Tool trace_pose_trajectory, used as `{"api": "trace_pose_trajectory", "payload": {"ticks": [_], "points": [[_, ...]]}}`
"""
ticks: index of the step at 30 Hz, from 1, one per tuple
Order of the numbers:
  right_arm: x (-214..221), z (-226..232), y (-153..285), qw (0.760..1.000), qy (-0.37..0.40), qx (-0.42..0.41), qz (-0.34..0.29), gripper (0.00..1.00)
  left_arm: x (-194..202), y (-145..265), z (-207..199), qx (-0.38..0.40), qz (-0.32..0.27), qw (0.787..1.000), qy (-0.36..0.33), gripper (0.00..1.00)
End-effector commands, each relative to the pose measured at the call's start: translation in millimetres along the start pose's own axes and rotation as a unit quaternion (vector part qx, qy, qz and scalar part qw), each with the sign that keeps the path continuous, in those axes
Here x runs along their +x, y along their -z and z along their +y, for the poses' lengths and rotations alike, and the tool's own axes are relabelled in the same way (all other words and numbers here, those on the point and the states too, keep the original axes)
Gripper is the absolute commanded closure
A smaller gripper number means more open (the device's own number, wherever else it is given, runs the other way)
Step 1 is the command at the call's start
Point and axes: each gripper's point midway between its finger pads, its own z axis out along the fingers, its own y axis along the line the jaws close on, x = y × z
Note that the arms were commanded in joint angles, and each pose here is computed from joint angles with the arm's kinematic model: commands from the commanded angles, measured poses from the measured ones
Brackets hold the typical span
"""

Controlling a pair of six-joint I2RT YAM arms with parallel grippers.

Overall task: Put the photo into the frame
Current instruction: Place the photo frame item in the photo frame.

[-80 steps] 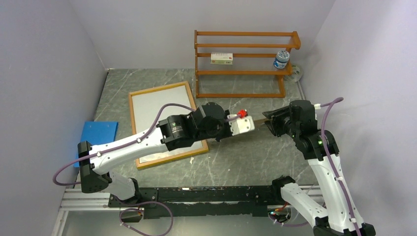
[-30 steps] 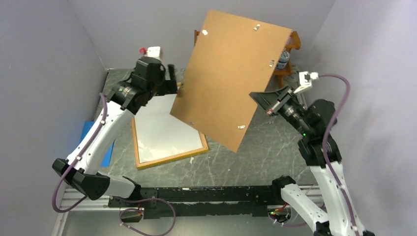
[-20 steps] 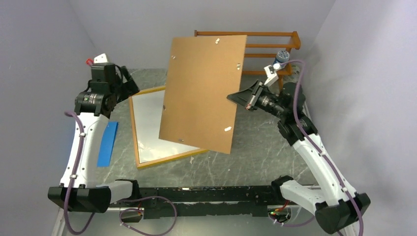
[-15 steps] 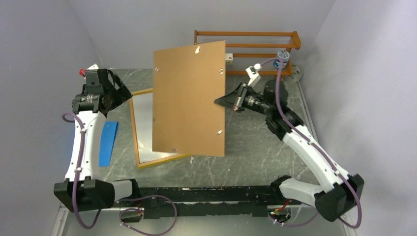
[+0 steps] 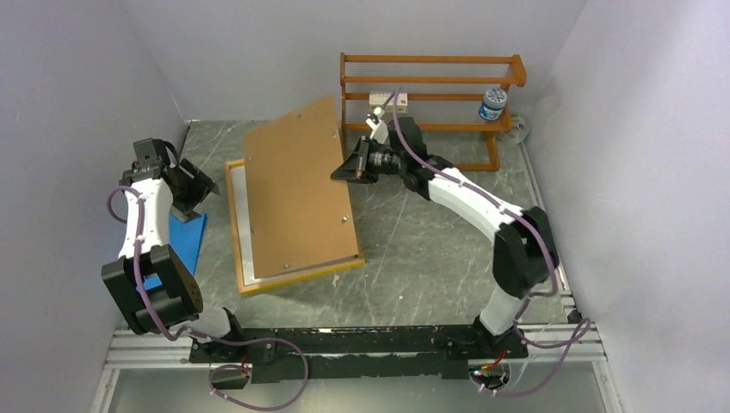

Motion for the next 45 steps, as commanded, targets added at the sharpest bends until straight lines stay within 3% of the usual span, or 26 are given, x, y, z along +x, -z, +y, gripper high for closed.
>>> {"api": "trace_pose_trajectory", "payload": {"ticks": [1,10,13,18,36,45], "points": [[-35,37,-19,0.998,0.018,-0.06,-0.025,1.0,7,-22,-13,0.039,0.029,0.999,-0.004,0.26],[-30,5,-66,0.997,-0.025,-0.065,0.046,1.0,17,-80,-3,0.015,0.09,0.996,0.0,0.42],[-25,-5,-76,0.995,-0.042,-0.063,0.069,1.0,21,-93,1,0.007,0.11,0.994,-0.003,0.52],[-33,-19,-87,0.993,-0.064,-0.064,0.075,1.0,25,-103,5,-0.007,0.139,0.99,-0.014,0.6],[-26,-82,-106,0.987,-0.074,-0.054,0.131,1.0,51,-127,-2,0.031,0.211,0.977,-0.002,0.66],[-12,-86,-96,0.984,-0.098,-0.049,0.142,1.0,61,-131,-14,0.068,0.24,0.968,0.021,0.73]]}}
